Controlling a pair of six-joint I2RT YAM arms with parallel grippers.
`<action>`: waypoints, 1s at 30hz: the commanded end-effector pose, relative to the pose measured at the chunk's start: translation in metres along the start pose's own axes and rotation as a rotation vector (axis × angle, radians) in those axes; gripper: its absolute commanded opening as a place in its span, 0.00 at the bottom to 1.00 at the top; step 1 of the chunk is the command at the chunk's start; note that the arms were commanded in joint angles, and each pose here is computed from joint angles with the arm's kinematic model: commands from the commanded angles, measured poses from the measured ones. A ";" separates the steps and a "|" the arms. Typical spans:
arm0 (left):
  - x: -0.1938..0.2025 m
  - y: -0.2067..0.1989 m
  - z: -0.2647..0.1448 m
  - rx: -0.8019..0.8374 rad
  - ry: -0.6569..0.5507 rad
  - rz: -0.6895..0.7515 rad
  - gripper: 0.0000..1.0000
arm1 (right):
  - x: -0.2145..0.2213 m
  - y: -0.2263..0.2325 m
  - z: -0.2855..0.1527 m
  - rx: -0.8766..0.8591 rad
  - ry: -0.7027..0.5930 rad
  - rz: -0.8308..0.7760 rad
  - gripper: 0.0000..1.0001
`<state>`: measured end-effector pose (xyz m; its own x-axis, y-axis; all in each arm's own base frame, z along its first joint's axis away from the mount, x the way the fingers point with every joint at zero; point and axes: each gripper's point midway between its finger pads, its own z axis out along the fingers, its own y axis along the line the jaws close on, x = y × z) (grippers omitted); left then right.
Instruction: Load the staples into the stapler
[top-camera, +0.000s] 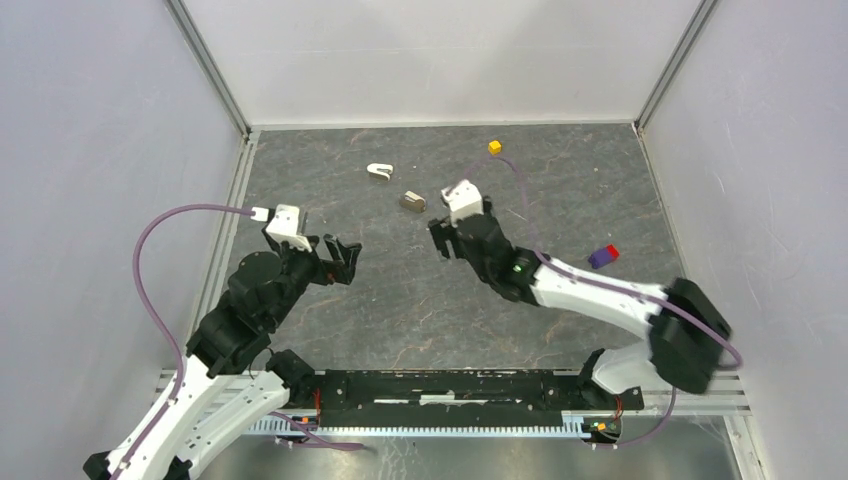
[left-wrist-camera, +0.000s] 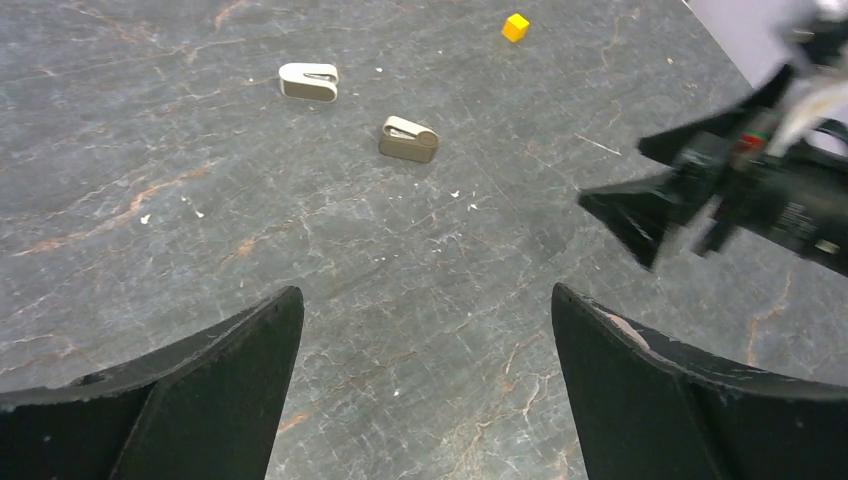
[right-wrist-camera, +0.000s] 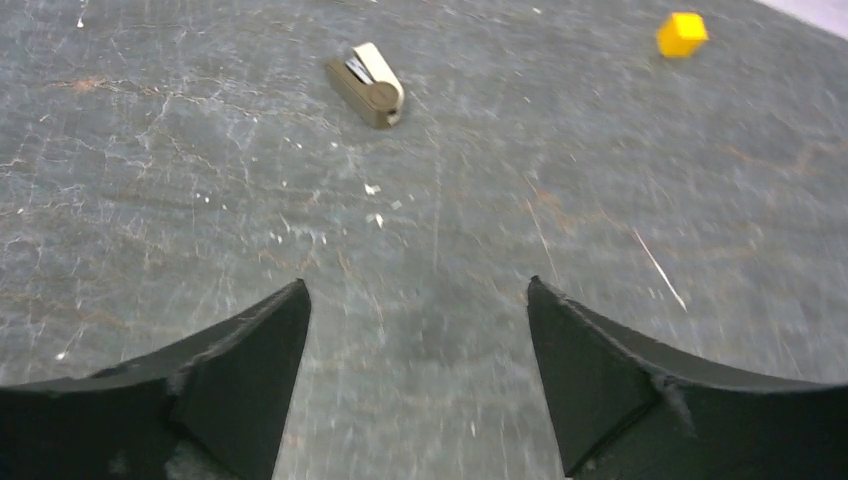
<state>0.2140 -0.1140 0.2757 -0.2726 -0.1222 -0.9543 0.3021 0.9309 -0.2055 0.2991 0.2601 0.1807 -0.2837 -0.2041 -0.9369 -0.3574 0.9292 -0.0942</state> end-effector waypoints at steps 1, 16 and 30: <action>-0.017 0.013 -0.009 -0.061 -0.073 -0.002 1.00 | -0.044 0.041 0.050 -0.170 -0.068 -0.079 0.81; -0.026 0.017 -0.020 -0.076 -0.116 -0.041 1.00 | 0.012 0.062 0.188 -0.369 0.076 -0.272 0.56; -0.024 0.019 -0.018 -0.087 -0.102 -0.039 1.00 | 0.042 0.063 0.234 -0.422 0.093 -0.323 0.55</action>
<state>0.2079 -0.0900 0.2883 -0.2048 -0.1638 -0.9650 0.2286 0.9506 -0.2099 0.4583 0.3676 0.0444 -0.2243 -0.5253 -0.8208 -0.7420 0.6381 -0.2056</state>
